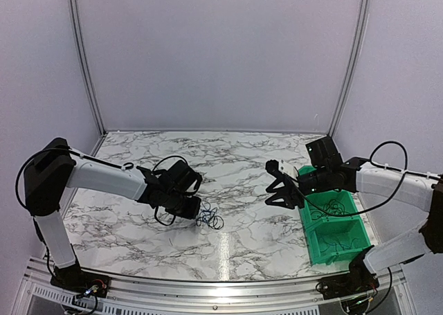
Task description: Untangle the cables
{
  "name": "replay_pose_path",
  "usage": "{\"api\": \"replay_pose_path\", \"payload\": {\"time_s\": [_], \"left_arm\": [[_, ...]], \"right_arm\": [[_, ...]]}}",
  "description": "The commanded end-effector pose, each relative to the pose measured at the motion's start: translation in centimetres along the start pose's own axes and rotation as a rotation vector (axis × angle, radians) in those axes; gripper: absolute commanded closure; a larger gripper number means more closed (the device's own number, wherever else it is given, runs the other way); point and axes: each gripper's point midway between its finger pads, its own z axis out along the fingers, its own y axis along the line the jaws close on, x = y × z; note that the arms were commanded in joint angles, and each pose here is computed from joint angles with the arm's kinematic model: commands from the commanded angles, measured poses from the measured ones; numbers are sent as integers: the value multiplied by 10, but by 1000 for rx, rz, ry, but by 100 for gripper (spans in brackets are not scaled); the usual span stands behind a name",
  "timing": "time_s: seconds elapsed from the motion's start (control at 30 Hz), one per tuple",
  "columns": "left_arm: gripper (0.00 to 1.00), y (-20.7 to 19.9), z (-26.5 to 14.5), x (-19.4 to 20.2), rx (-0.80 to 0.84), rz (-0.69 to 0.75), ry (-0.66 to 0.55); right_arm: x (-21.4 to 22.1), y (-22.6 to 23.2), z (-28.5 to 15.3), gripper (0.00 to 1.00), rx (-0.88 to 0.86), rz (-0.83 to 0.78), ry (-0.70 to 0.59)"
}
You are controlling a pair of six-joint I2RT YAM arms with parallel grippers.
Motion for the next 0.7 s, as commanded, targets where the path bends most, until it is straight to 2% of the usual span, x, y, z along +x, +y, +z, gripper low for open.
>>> {"api": "replay_pose_path", "payload": {"time_s": [0.0,0.17,0.3,0.47,0.53,0.67], "left_arm": [[96,-9,-35,-38,5,69,-150],[97,-34,-95,-71,78,215,-356],[97,-53,-138,-85,134,309,-497],[98,-60,-164,-91,154,322,-577],[98,-63,-170,-91,165,328,-595],[98,-70,-174,-88,190,347,-606]], "right_arm": [[-32,-11,-8,55,34,-32,-44],[-82,-33,-11,55,11,26,-84],[-136,-44,-12,53,-37,57,-180],[-169,-32,16,46,-143,56,-191],[-172,-25,32,42,-186,59,-168],[-170,-12,58,42,-260,90,-132]]}}
